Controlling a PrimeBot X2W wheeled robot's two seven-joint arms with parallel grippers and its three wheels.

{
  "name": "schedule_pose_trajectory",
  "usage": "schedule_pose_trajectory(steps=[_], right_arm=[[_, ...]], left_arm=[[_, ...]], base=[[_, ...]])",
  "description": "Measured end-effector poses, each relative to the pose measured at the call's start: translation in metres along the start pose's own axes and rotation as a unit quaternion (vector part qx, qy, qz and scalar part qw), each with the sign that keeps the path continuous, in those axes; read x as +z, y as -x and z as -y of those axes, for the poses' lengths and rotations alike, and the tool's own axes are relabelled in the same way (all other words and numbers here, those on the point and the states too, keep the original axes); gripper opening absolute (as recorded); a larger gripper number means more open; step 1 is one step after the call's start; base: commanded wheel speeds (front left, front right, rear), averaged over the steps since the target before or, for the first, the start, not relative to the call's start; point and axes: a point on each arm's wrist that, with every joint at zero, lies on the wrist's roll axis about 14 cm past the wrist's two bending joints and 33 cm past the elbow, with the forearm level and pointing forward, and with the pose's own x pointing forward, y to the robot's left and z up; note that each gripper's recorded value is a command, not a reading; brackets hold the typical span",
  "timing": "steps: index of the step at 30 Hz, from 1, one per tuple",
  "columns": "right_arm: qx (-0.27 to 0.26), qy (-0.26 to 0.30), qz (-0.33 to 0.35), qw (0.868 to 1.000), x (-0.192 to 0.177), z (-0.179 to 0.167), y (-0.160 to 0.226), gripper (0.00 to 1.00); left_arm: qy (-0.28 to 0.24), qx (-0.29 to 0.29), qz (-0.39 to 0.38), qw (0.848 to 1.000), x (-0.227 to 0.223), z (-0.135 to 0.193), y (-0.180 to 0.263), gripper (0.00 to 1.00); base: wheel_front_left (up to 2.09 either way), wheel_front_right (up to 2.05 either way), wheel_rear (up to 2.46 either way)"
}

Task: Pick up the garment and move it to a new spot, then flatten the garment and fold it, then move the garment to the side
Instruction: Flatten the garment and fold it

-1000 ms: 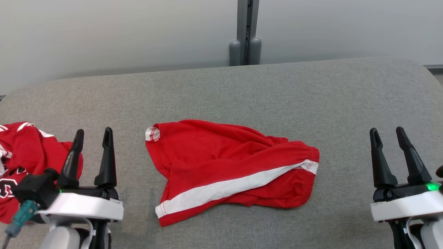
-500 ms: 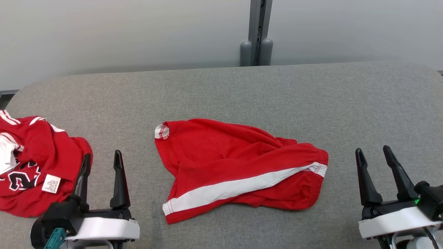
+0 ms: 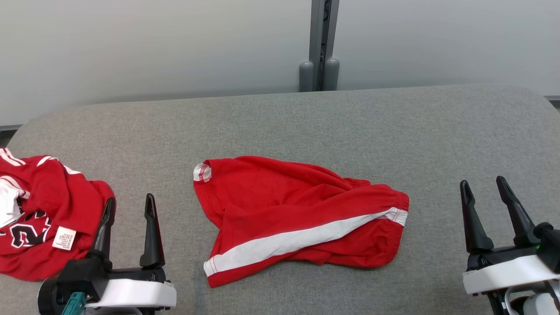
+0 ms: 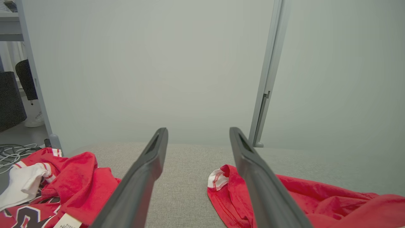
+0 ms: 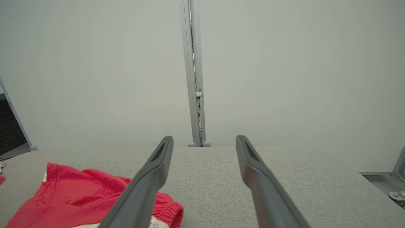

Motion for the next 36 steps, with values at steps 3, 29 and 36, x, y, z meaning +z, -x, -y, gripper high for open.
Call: schedule_pose_trajectory(steps=[3,29,36], right_arm=[[0.003,0.0,0.0,1.0,0.0,-0.002,0.001,1.0],[0.006,0.0,-0.01,1.0,-0.005,-0.003,0.005,1.0],[0.003,-0.005,-0.014,1.0,-0.008,-0.001,0.004,1.0]], left_arm=[[0.0,-0.003,-0.001,1.0,-0.001,0.001,0.001,1.0],[0.003,-0.005,-0.013,1.0,-0.008,0.002,0.007,1.0],[0.004,-0.003,-0.015,1.0,-0.009,0.002,0.007,1.0]], base=[[0.0,0.0,0.0],[0.0,0.0,0.0],[0.0,0.0,0.0]])
